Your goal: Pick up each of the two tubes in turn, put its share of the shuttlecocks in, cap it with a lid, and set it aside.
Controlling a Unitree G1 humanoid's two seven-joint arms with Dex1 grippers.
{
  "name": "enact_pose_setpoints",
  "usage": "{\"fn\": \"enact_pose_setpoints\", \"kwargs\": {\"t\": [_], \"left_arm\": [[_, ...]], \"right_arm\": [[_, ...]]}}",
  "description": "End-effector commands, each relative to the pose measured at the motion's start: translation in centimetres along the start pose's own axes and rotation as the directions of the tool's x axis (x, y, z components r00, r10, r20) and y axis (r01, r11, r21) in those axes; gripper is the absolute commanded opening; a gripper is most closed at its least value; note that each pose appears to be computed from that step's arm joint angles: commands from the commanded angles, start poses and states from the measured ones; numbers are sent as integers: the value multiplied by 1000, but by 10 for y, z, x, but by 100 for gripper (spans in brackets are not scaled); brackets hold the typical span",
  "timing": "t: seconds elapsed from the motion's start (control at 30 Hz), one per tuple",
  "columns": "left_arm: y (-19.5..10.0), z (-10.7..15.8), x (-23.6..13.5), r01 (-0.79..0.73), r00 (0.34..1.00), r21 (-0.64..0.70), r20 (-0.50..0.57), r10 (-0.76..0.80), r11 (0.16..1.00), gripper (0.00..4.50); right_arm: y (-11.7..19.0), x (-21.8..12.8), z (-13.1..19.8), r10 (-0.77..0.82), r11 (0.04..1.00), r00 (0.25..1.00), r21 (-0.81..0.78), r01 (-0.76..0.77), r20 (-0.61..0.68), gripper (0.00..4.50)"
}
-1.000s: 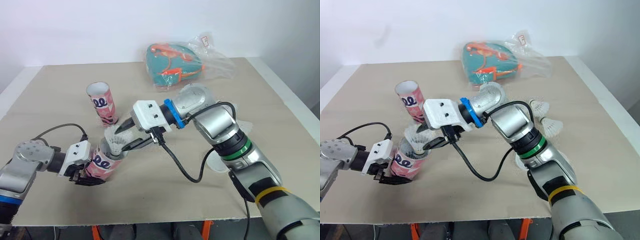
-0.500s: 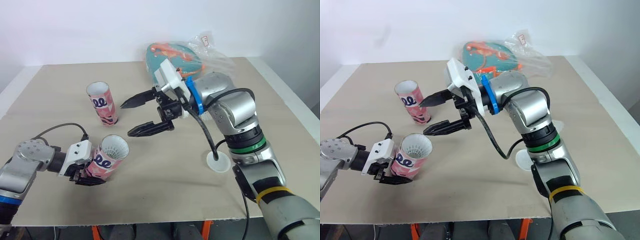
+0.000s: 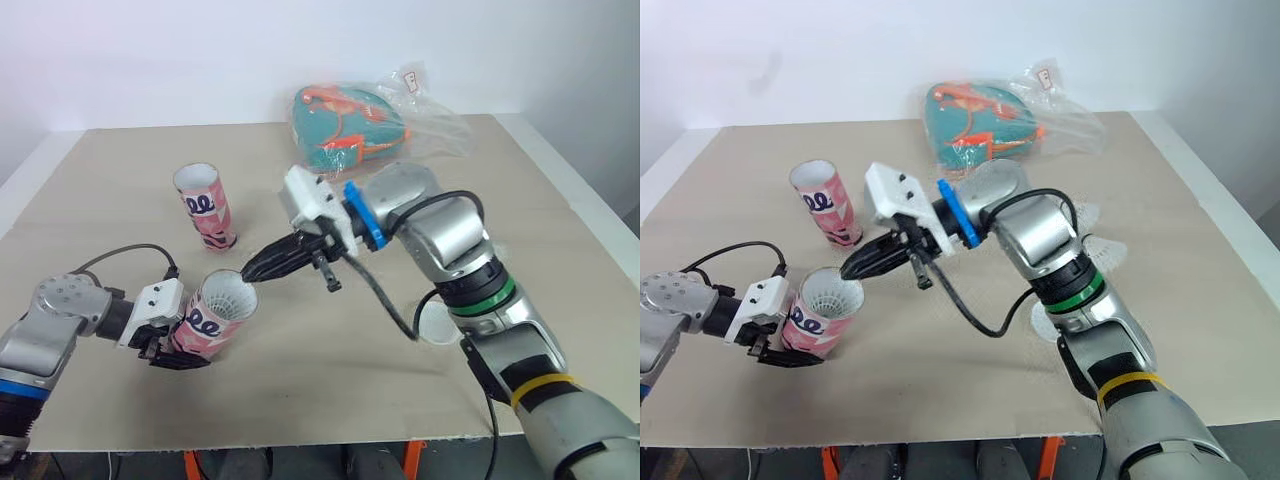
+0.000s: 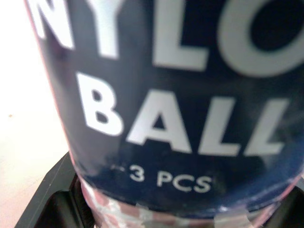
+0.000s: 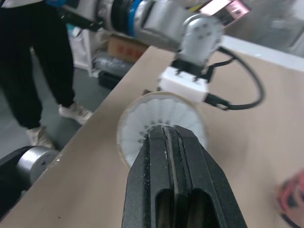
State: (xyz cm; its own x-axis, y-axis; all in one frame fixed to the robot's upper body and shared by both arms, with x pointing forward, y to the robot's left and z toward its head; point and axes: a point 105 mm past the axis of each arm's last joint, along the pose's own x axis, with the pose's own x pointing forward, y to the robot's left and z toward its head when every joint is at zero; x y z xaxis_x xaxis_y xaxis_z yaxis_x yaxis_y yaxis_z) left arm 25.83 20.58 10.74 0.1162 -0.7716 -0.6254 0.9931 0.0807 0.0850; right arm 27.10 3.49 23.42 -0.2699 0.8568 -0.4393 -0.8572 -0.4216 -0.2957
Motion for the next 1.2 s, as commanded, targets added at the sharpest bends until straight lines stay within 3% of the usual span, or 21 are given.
{"fn": "enact_pose_setpoints", "kwargs": {"t": [0.03,0.37,0.57,0.7,0.77,0.93,1.07,1.2], "left_arm": [[-5,-9,16,43,999,-22,-15,-44,999,339],[-4,-7,15,27,1000,-33,-11,-28,999,339],[-5,-8,13,19,1000,-40,-16,-19,999,339],[-6,-8,12,11,1000,-44,-15,-12,999,339],[-7,-8,12,5,1000,-49,-12,-6,999,339],[-9,-10,11,-1,1000,-55,-11,0,998,339],[-10,-10,11,-5,1000,-57,-7,5,998,339],[-9,-10,13,-9,1000,-57,2,9,998,339]], "right_arm": [[-4,8,4,34,999,998,-28,-36,-60,3],[-11,47,-7,145,989,954,3,-150,-262,3],[-12,73,1,192,981,954,25,-191,-228,3],[-7,89,28,212,977,977,-5,-212,10,3],[-4,90,24,247,968,969,42,-247,5,3],[-12,83,20,234,967,972,101,-232,-12,3],[-17,58,25,235,966,972,111,-235,9,3],[-22,16,16,178,983,981,49,-175,-79,3]]}}
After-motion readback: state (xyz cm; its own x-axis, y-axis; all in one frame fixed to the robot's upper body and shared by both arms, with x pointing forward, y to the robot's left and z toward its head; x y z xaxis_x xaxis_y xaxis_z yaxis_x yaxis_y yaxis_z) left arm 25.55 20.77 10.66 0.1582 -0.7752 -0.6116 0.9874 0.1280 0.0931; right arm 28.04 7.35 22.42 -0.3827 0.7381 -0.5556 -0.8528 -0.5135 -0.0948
